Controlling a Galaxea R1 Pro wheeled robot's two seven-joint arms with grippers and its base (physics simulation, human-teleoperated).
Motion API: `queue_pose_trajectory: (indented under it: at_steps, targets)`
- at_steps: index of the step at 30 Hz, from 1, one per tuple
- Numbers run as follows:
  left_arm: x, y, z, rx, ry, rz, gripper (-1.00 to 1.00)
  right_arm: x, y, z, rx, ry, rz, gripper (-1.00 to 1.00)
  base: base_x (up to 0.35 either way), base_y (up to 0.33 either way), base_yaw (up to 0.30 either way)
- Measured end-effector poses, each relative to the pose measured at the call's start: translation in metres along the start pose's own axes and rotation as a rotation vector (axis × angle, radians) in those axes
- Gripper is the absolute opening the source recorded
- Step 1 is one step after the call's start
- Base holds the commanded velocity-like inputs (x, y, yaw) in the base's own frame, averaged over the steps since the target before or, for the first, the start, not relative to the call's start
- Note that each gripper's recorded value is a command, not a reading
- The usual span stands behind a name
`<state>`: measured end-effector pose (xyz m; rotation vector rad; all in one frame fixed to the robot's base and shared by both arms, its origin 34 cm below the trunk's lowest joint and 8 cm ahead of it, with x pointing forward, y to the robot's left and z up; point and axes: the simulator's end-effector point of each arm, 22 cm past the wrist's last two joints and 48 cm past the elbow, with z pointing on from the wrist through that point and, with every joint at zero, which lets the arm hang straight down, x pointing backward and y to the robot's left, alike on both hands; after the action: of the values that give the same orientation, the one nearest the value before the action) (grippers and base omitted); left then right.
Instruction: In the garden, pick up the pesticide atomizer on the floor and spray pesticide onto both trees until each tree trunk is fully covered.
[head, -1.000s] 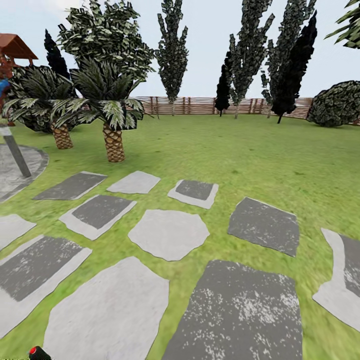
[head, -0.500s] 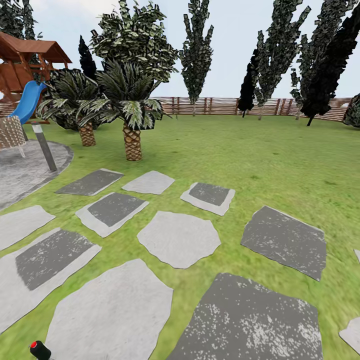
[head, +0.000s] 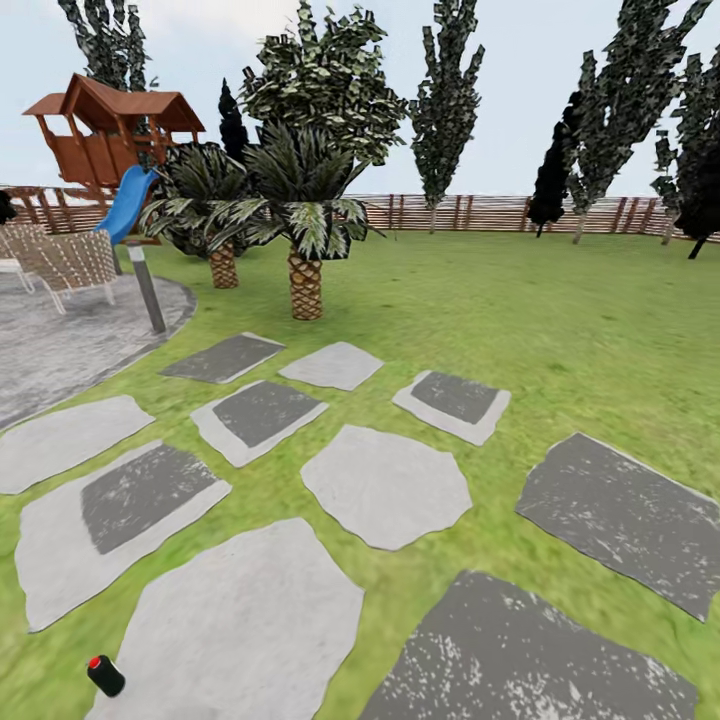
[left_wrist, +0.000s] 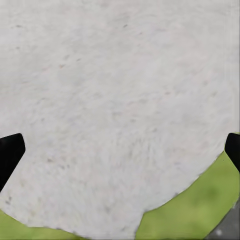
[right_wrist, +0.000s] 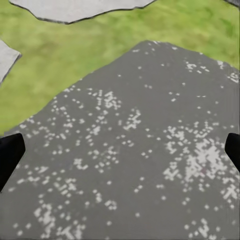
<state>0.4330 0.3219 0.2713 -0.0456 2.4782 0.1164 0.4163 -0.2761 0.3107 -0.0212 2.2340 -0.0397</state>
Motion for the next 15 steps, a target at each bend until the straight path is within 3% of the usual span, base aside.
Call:
queue_pose_trajectory:
  at_steps: [15]
  targets:
    - [0.0006, -0.0002, -0.0001, 0.0, 0.001, -0.001, 1.0, 0.0, 0.0, 0.0, 0.0, 0.0, 0.0, 1.0, 0.019, -0.014, 0.275]
